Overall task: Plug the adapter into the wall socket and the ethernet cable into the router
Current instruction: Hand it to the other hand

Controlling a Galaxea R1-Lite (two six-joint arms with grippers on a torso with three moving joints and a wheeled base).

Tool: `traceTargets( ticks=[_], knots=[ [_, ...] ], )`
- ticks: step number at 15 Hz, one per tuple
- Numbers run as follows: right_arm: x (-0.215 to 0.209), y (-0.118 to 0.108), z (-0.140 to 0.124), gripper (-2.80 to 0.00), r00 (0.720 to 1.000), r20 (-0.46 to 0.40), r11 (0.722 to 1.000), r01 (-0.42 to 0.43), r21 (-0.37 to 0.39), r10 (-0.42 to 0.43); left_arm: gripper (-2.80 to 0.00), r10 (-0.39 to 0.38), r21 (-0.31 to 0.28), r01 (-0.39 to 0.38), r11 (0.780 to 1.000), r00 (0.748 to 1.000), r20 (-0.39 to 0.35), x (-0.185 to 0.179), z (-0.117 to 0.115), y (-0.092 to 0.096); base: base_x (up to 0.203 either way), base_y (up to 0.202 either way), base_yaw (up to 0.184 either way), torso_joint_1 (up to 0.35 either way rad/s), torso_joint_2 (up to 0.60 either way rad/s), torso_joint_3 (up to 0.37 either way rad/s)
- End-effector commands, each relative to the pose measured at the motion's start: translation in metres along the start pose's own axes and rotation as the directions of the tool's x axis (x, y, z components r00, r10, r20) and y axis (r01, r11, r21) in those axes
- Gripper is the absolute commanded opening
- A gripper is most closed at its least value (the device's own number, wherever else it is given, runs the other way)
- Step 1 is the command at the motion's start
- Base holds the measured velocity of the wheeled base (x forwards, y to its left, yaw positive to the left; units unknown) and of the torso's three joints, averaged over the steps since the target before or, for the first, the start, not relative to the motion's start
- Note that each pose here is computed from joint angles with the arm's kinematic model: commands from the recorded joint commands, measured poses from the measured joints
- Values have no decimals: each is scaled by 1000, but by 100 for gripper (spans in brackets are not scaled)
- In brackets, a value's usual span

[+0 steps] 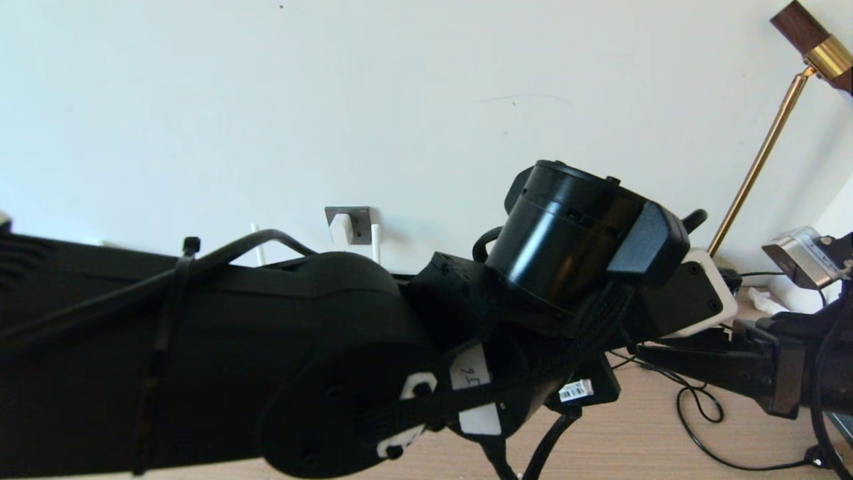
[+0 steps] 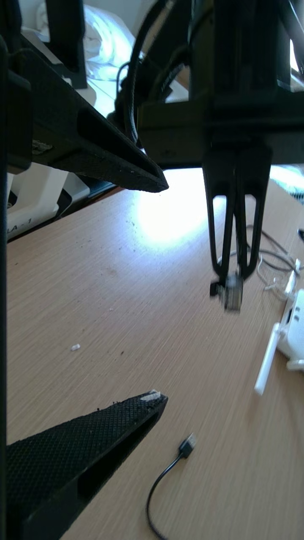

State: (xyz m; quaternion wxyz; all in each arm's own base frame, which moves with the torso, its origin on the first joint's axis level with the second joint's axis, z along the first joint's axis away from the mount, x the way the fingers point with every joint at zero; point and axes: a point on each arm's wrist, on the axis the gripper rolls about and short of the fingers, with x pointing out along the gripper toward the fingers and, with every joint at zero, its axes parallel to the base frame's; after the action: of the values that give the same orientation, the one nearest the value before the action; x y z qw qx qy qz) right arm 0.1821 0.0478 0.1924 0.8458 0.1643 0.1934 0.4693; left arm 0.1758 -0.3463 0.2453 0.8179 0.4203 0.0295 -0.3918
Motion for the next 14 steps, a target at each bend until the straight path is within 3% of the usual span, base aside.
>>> traceTargets(
  ticks=[1, 14],
  knots=[
    [0, 0, -2, 0, 1000, 3, 1000, -13, -6, 13, -280, -11, 8, 11, 1000, 1000, 7, 1, 2, -5, 0, 0, 0, 0, 0, 0],
    [1, -2, -2, 0, 1000, 20, 1000, -16, -22, 16, -280, -48, 30, 47, 998, 999, 26, -3, 7, -22, 0, 0, 0, 0, 0, 0]
  ],
)
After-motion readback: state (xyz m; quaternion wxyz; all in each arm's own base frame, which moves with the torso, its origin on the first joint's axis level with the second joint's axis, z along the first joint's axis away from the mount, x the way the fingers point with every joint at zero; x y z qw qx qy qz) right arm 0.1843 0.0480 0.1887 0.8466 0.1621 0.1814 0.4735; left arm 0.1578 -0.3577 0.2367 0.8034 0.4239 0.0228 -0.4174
